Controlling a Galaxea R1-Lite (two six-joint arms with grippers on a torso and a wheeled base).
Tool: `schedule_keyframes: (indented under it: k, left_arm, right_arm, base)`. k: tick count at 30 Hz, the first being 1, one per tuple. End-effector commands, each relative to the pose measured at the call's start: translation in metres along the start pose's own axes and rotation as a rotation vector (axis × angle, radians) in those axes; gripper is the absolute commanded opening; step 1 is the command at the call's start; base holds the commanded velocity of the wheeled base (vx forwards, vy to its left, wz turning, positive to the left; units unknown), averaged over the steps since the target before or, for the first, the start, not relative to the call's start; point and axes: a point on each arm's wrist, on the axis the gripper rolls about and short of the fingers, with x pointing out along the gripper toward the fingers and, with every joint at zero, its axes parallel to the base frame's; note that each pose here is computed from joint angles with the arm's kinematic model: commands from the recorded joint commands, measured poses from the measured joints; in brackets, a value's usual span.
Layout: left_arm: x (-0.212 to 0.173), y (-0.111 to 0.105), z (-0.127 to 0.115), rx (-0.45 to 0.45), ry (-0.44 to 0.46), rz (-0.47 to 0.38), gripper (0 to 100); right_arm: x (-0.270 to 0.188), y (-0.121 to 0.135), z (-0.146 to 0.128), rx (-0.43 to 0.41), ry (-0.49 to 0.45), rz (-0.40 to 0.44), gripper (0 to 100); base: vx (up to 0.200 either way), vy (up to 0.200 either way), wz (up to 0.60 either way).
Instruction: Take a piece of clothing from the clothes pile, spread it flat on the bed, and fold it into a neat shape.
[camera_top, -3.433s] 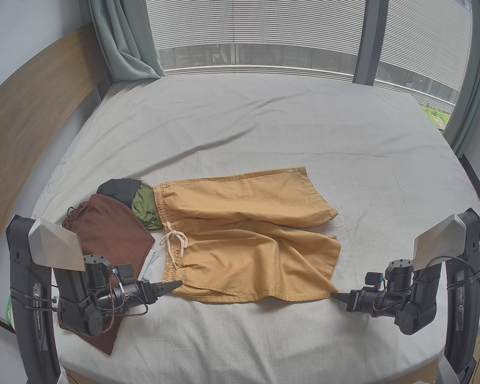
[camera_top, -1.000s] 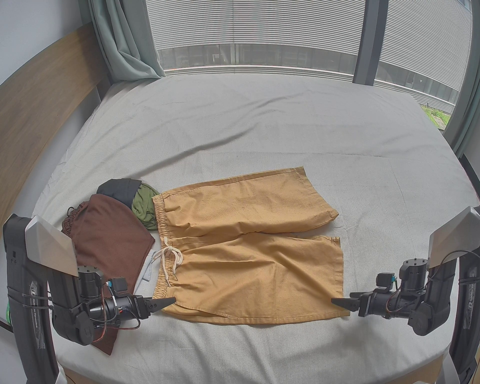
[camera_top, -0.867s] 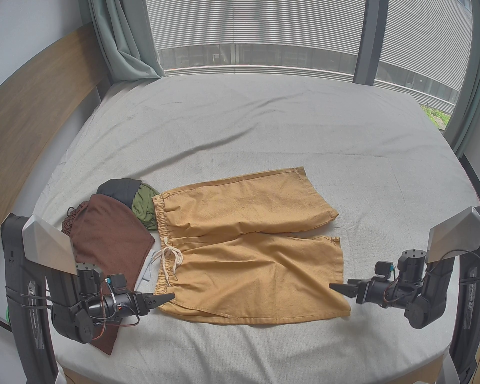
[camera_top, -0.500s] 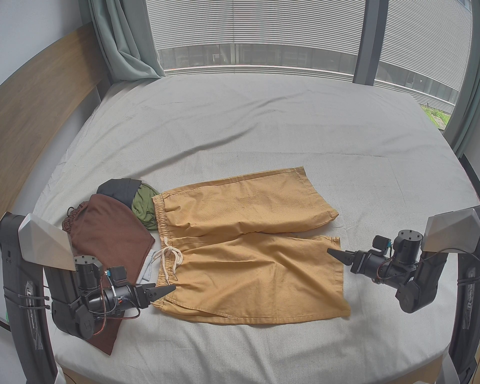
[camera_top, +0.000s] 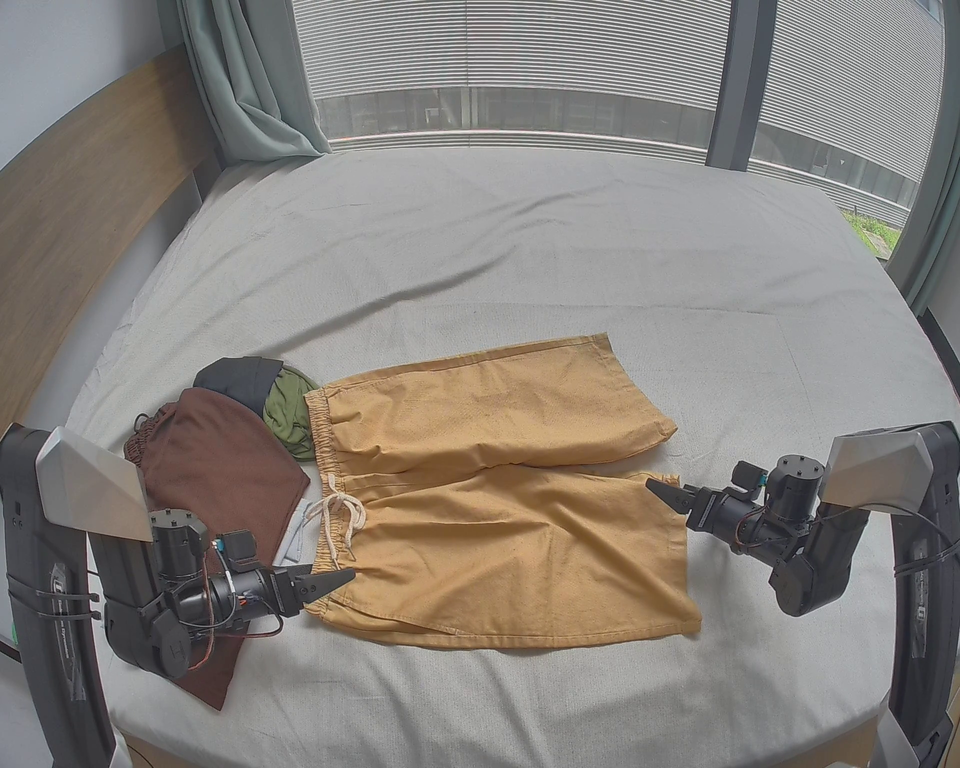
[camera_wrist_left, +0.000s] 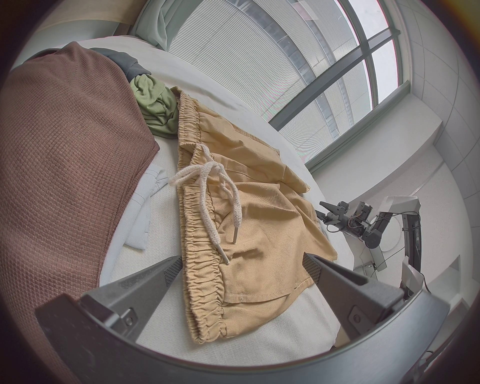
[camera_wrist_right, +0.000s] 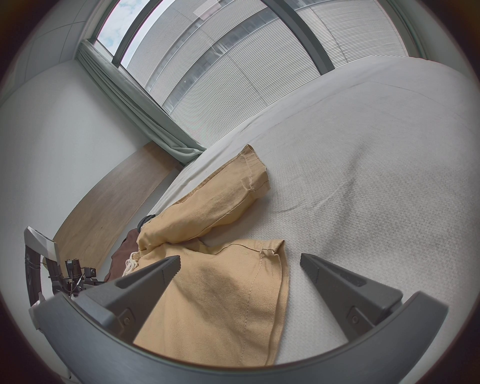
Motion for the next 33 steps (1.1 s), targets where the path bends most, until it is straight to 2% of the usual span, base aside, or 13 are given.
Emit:
schedule_keyframes:
  k: [1, 4, 5, 19, 27, 33]
  left_arm:
    - [0.001, -0.001, 0.000, 0.002, 0.001, -0.003, 100]
    - [0.001, -0.001, 0.000, 0.002, 0.001, -0.003, 100]
    - [0.001, -0.001, 0.000, 0.002, 0.002, -0.004, 100]
    - [0.001, -0.001, -0.001, 0.001, 0.005, -0.005, 100]
    - [0.002, -0.001, -0.002, -0.001, 0.008, -0.005, 100]
    - [0.003, 0.000, -0.003, -0.002, 0.010, -0.003, 100]
  right_arm:
    - [0.004, -0.004, -0.003, 0.002, 0.003, -0.002, 100]
    - [0.006, -0.004, -0.001, -0.004, -0.009, 0.002, 100]
    - [0.006, -0.004, 0.000, -0.006, -0.010, 0.003, 0]
    - [0.018, -0.014, 0.001, -0.033, -0.042, 0.005, 0]
    - [0.022, -0.015, 0.024, -0.060, -0.129, -0.008, 0]
    - [0.021, -0.020, 0.029, -0.062, -0.147, -0.014, 0]
  base:
    - [0.000, 0.000, 0.00]
    - [0.000, 0.000, 0.00]
    - [0.000, 0.000, 0.00]
    - [0.000, 0.000, 0.00]
    - [0.000, 0.000, 0.00]
    - [0.000, 0.000, 0.00]
